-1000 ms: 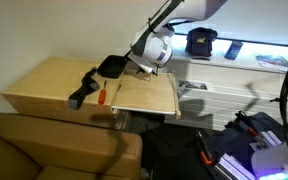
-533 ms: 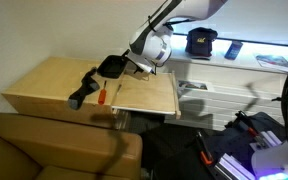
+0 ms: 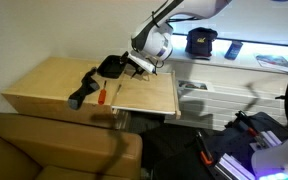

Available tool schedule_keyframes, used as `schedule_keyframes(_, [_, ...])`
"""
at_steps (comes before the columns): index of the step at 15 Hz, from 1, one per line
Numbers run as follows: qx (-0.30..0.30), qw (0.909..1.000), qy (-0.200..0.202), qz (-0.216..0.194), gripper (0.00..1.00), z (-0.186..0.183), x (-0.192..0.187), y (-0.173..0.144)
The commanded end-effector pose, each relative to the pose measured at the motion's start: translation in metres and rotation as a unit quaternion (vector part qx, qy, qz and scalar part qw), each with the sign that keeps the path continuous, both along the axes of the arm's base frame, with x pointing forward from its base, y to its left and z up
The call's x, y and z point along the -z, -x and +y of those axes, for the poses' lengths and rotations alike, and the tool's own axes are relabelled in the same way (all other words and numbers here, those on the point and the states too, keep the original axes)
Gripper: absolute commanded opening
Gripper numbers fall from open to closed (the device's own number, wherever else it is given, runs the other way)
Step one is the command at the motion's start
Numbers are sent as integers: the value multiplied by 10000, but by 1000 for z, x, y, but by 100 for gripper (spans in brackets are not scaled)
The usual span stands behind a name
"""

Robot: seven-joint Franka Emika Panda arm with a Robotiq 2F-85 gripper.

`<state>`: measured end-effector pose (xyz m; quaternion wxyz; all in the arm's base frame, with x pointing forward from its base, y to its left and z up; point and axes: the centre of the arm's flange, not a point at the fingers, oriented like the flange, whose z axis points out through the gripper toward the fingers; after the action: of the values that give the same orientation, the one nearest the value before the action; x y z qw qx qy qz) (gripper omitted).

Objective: Open the top drawer, place the tray inside it then put the screwdriver on the tray

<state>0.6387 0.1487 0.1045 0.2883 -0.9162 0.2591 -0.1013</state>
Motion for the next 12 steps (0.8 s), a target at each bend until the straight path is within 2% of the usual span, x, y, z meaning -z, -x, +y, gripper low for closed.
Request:
schedule_keyframes(1, [-10,10000,-3,15,100,0,0,0])
schedule_keyframes(3, [-60,9999,-57,105,100,0,0,1])
schedule_keyframes(5, [-248,9993,-263,64,100,3,2,0])
schedule_keyframes(7, [-469,9985,-269,-28,100,6,0,-1])
schedule_keyframes(11, [-358,9992,182,-1,100,3,-3,1])
schedule_keyframes(12, [-287,9994,176,90,100,2,-1,2])
